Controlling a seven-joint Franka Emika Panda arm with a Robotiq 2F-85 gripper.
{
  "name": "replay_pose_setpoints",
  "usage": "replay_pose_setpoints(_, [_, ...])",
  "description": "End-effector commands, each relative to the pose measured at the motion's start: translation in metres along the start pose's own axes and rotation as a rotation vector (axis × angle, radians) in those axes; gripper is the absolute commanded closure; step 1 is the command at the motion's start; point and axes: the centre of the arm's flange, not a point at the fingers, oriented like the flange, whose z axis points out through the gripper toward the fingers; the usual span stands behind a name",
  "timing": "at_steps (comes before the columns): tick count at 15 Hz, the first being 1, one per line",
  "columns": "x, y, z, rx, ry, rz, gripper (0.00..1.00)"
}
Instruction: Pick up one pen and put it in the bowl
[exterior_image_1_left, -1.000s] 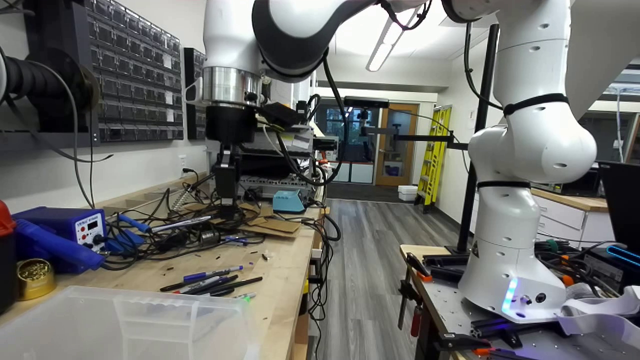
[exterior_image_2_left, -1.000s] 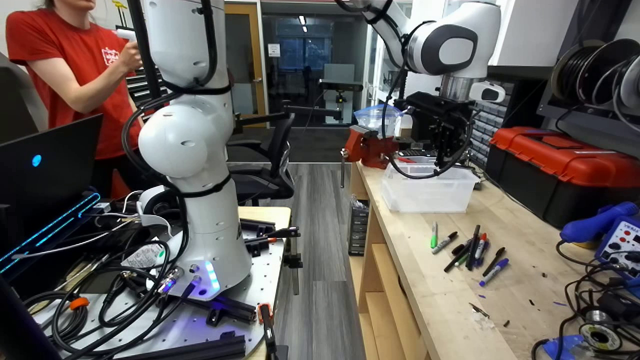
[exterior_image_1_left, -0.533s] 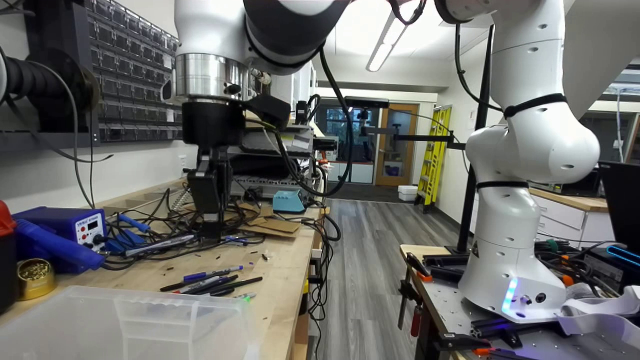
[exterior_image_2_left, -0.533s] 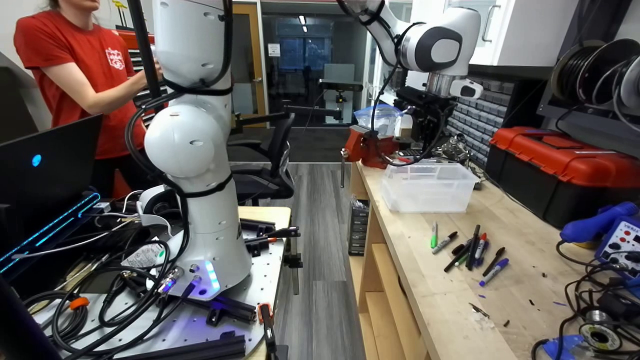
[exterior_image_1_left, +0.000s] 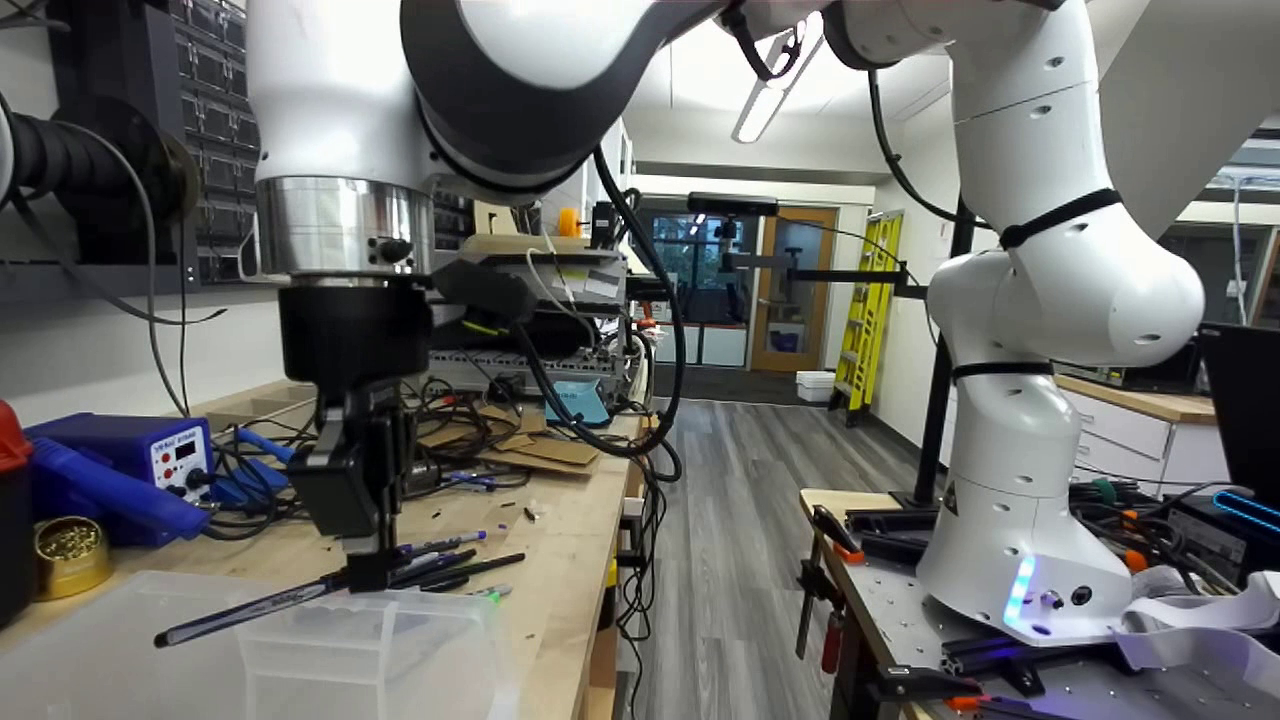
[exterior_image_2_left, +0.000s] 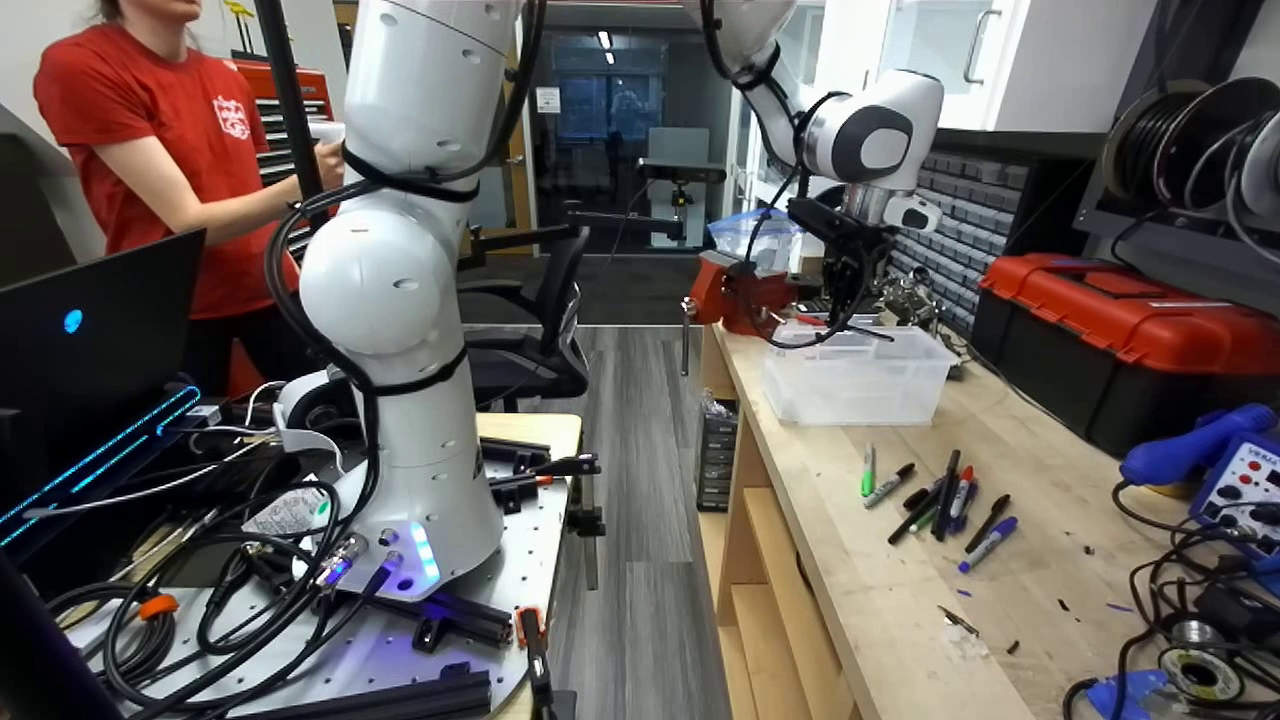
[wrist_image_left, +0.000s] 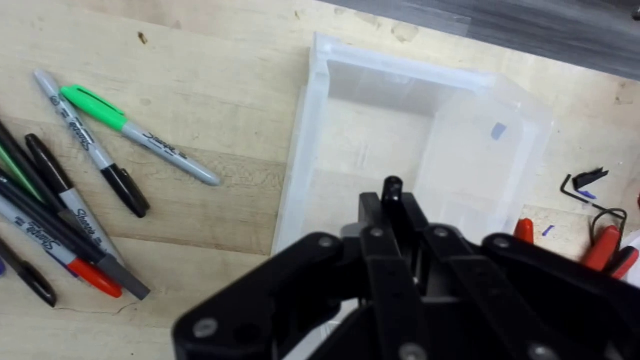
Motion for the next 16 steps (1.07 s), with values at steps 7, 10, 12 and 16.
replay_pose_setpoints(7, [0.009,0.004,-0.004,0.029,0.051,0.014,0.34])
replay_pose_setpoints(10, [0.005,0.014,-0.027,0.037,0.076,0.018,0.15])
replay_pose_setpoints(12, [0.004,0.021,-0.039,0.033,0.091,0.025,0.02])
replay_pose_setpoints(16, [0.018,0.015,-0.031,0.024,0.092,0.029,0.01])
